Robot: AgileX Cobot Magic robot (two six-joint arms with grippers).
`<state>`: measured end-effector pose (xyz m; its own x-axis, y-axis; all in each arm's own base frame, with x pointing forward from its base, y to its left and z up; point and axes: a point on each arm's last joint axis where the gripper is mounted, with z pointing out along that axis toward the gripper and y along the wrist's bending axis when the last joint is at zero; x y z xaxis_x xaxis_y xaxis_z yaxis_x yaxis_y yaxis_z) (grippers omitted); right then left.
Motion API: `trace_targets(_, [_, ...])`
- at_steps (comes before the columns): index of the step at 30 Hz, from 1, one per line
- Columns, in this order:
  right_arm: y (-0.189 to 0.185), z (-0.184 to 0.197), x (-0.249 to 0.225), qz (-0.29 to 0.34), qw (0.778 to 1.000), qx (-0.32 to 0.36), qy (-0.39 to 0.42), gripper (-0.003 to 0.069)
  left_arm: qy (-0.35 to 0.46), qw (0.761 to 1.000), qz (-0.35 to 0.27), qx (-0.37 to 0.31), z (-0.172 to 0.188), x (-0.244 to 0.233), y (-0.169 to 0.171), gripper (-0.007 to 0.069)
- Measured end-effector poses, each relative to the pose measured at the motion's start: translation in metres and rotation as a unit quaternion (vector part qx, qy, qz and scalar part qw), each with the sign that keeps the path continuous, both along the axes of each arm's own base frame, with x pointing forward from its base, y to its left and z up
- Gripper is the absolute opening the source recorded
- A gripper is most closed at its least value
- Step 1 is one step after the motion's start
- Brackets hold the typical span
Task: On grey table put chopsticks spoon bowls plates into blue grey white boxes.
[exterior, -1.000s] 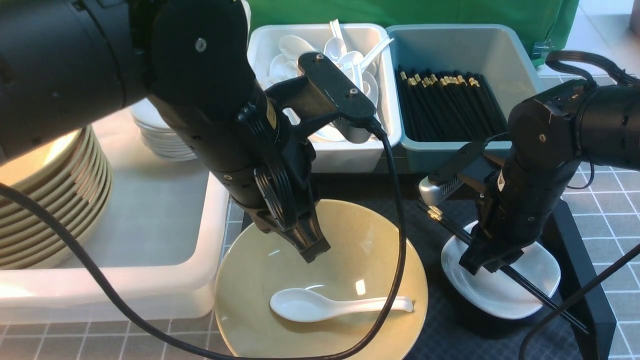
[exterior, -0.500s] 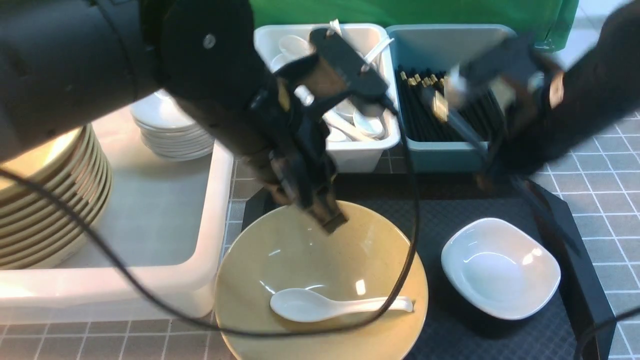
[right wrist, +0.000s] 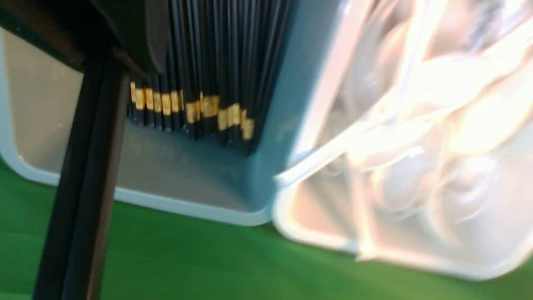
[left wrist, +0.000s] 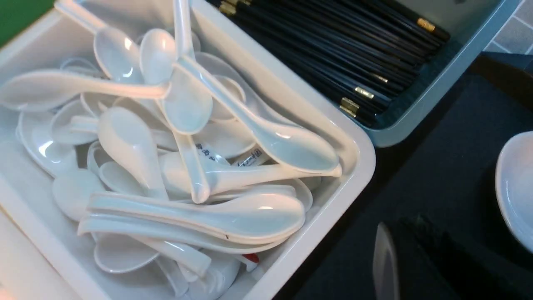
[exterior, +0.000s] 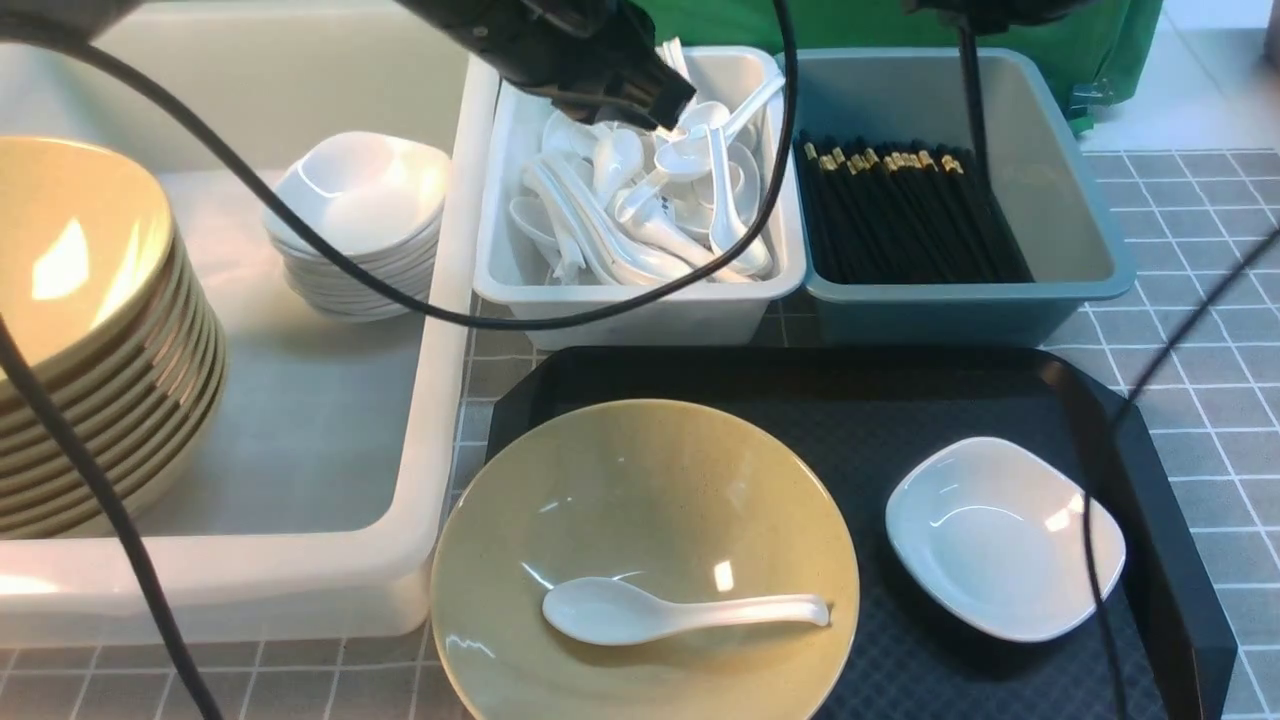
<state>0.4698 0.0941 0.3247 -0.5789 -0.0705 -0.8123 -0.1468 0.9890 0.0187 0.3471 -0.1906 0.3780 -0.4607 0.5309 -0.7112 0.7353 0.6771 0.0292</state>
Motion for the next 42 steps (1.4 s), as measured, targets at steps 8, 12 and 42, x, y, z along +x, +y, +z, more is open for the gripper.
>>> trace_targets(8, [-0.011, -0.089, 0.038, -0.033, 0.993, -0.006, 0.11, 0.0228, 0.023, 0.999, 0.014, 0.042, -0.007, -0.001, 0.006, -0.0011])
trace_targets(12, [-0.013, -0.096, 0.031, -0.031, 0.985, -0.025, 0.167, 0.0349, 0.049, 0.996, 0.039, 0.069, -0.011, -0.003, 0.013, -0.0011])
trace_targets(42, [0.162, -0.052, -0.22, 0.57, 0.741, -0.232, 0.267, 0.0454, 0.029, 0.991, 0.126, -0.027, -0.052, -0.239, 0.127, -0.0011])
